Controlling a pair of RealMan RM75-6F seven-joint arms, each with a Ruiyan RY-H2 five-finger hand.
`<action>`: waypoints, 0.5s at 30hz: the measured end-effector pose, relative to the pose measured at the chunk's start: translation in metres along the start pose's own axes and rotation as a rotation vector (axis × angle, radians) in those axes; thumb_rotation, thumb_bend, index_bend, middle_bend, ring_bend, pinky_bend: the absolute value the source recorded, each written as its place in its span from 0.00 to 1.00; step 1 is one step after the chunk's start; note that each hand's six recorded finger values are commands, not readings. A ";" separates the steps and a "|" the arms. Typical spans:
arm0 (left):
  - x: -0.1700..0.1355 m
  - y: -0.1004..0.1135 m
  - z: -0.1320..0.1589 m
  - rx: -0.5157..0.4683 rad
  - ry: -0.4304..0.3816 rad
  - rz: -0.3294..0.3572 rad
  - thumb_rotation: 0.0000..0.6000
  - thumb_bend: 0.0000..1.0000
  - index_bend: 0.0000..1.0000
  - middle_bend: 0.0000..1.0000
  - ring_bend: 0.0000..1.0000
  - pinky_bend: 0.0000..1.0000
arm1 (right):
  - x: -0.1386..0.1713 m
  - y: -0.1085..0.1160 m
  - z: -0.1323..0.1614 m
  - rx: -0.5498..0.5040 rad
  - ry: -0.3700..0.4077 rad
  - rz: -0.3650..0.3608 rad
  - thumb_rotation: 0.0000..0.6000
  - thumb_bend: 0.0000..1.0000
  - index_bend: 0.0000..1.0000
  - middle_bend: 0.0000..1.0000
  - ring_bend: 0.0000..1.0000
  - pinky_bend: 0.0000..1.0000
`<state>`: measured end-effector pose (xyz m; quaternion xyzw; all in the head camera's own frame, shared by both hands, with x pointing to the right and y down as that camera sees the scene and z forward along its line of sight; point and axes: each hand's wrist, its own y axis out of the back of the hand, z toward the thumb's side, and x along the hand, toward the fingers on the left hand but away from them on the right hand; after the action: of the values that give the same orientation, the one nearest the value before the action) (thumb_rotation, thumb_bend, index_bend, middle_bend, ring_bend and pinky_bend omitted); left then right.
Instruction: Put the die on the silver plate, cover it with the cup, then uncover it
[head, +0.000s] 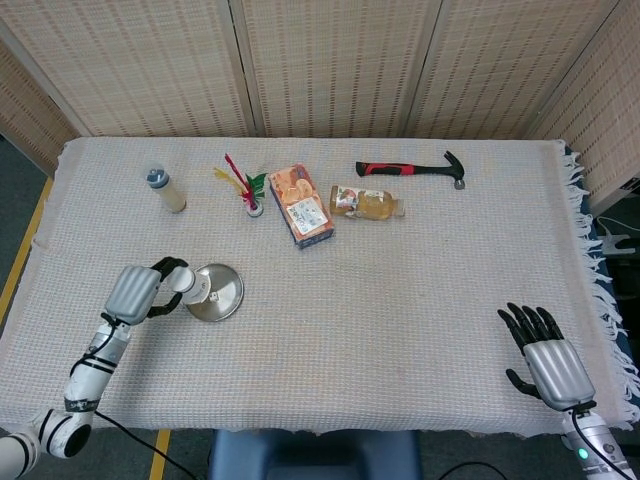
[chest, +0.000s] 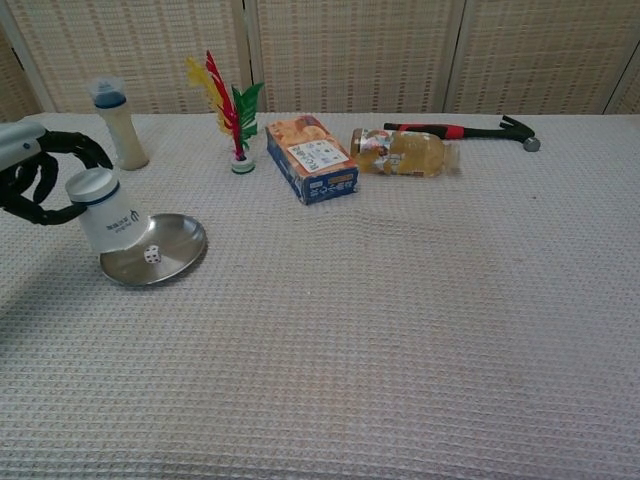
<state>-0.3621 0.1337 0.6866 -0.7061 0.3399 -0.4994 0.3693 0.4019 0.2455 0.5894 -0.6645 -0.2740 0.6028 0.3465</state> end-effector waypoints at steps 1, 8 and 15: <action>-0.004 0.001 -0.006 0.008 0.013 0.002 1.00 0.49 0.68 0.85 0.66 0.77 | 0.000 0.000 0.000 0.000 0.000 -0.001 1.00 0.18 0.00 0.00 0.00 0.00; -0.024 -0.002 -0.037 0.034 0.090 -0.013 1.00 0.49 0.67 0.84 0.66 0.77 | 0.001 0.000 0.001 0.001 0.002 -0.002 1.00 0.18 0.00 0.00 0.00 0.00; -0.031 -0.015 -0.054 0.046 0.136 -0.060 1.00 0.47 0.60 0.77 0.64 0.75 | 0.002 0.000 0.003 0.001 0.007 -0.005 1.00 0.18 0.00 0.00 0.00 0.00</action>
<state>-0.4204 0.1577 0.6981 -0.6718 0.3314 -0.5649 0.3461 0.3994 0.2474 0.5875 -0.6657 -0.2741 0.5998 0.3493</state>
